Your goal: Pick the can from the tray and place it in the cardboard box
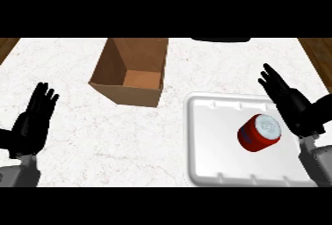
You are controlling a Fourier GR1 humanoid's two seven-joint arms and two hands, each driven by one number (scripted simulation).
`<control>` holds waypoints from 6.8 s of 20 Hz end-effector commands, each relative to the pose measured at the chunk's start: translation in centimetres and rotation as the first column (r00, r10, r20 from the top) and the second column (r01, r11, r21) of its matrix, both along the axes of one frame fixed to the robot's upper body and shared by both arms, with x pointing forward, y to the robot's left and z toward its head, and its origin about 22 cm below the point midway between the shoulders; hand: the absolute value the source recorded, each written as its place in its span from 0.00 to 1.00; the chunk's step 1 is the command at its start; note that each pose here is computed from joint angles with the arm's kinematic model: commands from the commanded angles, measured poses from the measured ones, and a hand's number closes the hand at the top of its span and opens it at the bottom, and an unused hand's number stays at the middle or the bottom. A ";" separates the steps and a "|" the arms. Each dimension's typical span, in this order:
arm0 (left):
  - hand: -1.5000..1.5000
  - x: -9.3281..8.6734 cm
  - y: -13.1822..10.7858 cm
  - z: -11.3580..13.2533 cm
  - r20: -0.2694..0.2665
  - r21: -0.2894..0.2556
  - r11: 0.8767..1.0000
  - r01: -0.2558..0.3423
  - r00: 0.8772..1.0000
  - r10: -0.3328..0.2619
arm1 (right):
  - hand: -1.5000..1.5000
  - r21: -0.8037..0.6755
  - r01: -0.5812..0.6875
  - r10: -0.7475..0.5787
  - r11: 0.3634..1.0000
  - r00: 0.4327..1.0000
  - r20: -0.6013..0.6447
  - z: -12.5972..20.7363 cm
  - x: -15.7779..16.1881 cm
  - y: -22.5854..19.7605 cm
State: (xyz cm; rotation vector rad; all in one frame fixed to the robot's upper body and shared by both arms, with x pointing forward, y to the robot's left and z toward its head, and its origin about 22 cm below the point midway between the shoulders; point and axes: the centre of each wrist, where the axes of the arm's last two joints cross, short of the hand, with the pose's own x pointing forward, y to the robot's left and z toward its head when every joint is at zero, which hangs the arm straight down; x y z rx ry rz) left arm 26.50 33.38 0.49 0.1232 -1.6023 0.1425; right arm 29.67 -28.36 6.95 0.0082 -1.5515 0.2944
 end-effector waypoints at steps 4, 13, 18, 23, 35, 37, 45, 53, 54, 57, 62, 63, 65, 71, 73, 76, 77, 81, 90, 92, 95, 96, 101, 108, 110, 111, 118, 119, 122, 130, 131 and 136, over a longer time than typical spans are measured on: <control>0.50 -1.2 3.1 0.6 -0.068 0.357 0.928 -0.107 0.988 0.140 | 0.00 0.096 -0.077 0.075 0.992 0.997 0.030 2.7 -0.6 -1.3; 0.50 -1.7 3.7 -0.5 -0.174 0.513 0.854 -0.089 0.963 0.205 | 0.00 -0.143 -0.134 0.158 0.981 0.972 0.174 -2.2 -5.4 -7.8; 0.50 -0.2 3.4 0.5 -0.164 0.540 0.837 -0.085 0.965 0.204 | 0.00 -0.141 -0.243 0.274 0.960 0.922 0.274 -2.5 -5.7 -12.0; 0.50 0.6 4.0 1.5 -0.198 0.531 0.846 -0.053 0.963 0.185 | 0.00 -0.522 -0.230 0.372 0.821 0.909 0.185 2.8 -3.4 -13.8; 0.50 0.7 3.4 2.9 -0.178 0.532 0.845 -0.051 0.969 0.170 | 0.00 -0.764 -0.476 0.499 0.436 0.834 -0.236 7.8 0.0 -7.8; 0.50 0.6 2.6 0.9 -0.174 0.522 0.850 -0.069 0.967 0.185 | 0.00 -0.738 -0.522 0.506 0.428 0.815 -0.282 8.2 1.2 -7.8; 0.50 0.0 3.1 2.3 -0.187 0.531 0.846 -0.045 0.968 0.168 | 0.00 -0.770 -0.531 0.479 0.355 0.810 -0.338 6.3 2.6 -2.4; 0.50 0.3 2.4 1.9 -0.182 0.538 0.840 -0.069 0.964 0.195 | 0.00 -0.753 -0.554 0.494 0.355 0.795 -0.351 5.2 2.0 -1.0; 0.50 0.5 3.8 1.3 -0.176 0.531 0.844 -0.079 0.964 0.201 | 0.00 -0.758 -0.540 0.483 0.365 0.806 -0.342 4.4 1.8 -1.5; 0.50 0.2 2.1 0.0 -0.182 0.524 0.849 -0.071 0.964 0.192 | 0.00 -0.733 -0.560 0.515 0.388 0.790 -0.331 6.1 2.3 -2.1; 0.50 -0.3 2.7 1.2 -0.183 0.534 0.844 -0.052 0.967 0.176 | 0.00 -0.697 -0.598 0.590 0.397 0.748 -0.305 6.0 1.2 -0.4; 0.50 0.6 3.1 2.6 -0.174 0.536 0.842 -0.060 0.968 0.180 | 0.00 -0.707 -0.590 0.583 0.391 0.753 -0.305 7.4 0.6 -2.5; 0.50 -1.4 0.6 0.2 -0.183 0.540 0.839 -0.060 0.965 0.187 | 0.00 -0.716 -0.577 0.593 0.393 0.754 -0.283 5.9 0.0 0.1; 0.50 -0.2 2.1 0.5 -0.192 0.534 0.843 -0.057 0.963 0.187 | 0.00 -0.740 -0.589 0.561 0.324 0.750 -0.351 7.4 -1.3 0.9; 0.50 -0.9 3.4 0.2 -0.194 0.523 0.850 -0.062 0.962 0.190 | 0.00 -0.738 -0.608 0.540 0.293 0.742 -0.397 6.4 0.0 0.3; 0.50 -0.1 1.7 1.0 -0.175 0.540 0.839 -0.064 0.967 0.187 | 0.00 -0.744 -0.603 0.499 0.288 0.758 -0.420 5.0 -2.2 2.7; 0.50 1.5 2.4 2.9 -0.161 0.537 0.842 -0.060 0.972 0.172 | 0.00 -0.735 -0.609 0.483 0.299 0.761 -0.434 5.4 0.1 2.2; 0.50 0.0 2.6 1.7 -0.178 0.536 0.842 -0.068 0.965 0.191 | 0.00 -0.744 -0.594 0.476 0.305 0.772 -0.421 3.7 0.8 3.8; 0.50 1.2 1.7 0.5 -0.171 0.536 0.841 -0.073 0.966 0.193 | 1.00 -0.882 -0.326 0.466 0.339 0.873 -0.144 3.8 2.7 4.5; 0.50 0.2 2.8 1.3 -0.181 0.529 0.847 -0.054 0.968 0.175 | 1.00 -0.900 -0.285 0.460 0.329 0.881 -0.111 2.6 1.6 4.0; 0.50 0.0 2.1 0.5 -0.191 0.524 0.850 -0.056 0.965 0.181 | 1.00 -0.918 -0.167 0.434 0.360 0.901 0.006 4.8 0.7 3.0; 0.50 -0.3 2.0 -0.2 -0.178 0.535 0.843 -0.059 0.967 0.181 | 1.00 -0.922 -0.172 0.480 0.346 0.877 0.017 3.6 3.6 3.4; 0.50 1.0 1.0 1.0 -0.143 0.535 0.845 0.004 0.986 0.086 | 1.00 -0.922 -0.147 0.589 0.358 0.802 0.101 5.9 9.4 2.9; 0.50 1.9 0.7 1.7 -0.158 0.532 0.846 -0.024 0.979 0.126 | 1.00 -0.862 0.009 0.605 0.507 0.709 0.364 8.4 13.5 2.6; 0.50 2.0 0.6 1.6 -0.153 0.533 0.846 -0.009 0.983 0.106 | 1.00 -0.819 0.043 0.628 0.573 0.619 0.472 11.5 14.1 2.8; 0.50 1.6 2.1 3.0 -0.178 0.529 0.849 -0.009 0.976 0.122 | 1.00 -0.814 0.012 0.640 0.580 0.612 0.465 11.5 14.5 2.2; 0.50 1.8 1.3 2.8 -0.165 0.527 0.849 -0.022 0.978 0.128 | 1.00 -0.774 -0.161 0.712 0.612 0.538 0.450 15.3 17.2 7.9; 0.50 0.4 0.9 1.7 -0.181 0.526 0.850 -0.017 0.975 0.132 | 1.00 -0.760 -0.187 0.713 0.623 0.535 0.453 13.8 17.2 9.1; 0.50 0.1 0.8 0.9 -0.185 0.530 0.848 -0.033 0.971 0.154 | 1.00 -0.717 -0.279 0.726 0.638 0.527 0.441 15.2 17.1 13.6; 0.50 1.1 1.1 0.9 -0.173 0.552 0.833 -0.037 0.972 0.158 | 1.00 -0.637 -0.371 0.698 0.676 0.601 0.390 16.9 16.5 22.5; 0.50 1.6 2.0 2.2 -0.185 0.533 0.846 -0.038 0.970 0.161 | 1.00 -0.628 -0.374 0.689 0.683 0.615 0.383 16.4 16.0 24.0; 0.50 0.5 1.7 1.2 -0.176 0.521 0.853 -0.015 0.976 0.126 | 1.00 -0.609 -0.408 0.682 0.680 0.657 0.322 15.4 15.8 26.0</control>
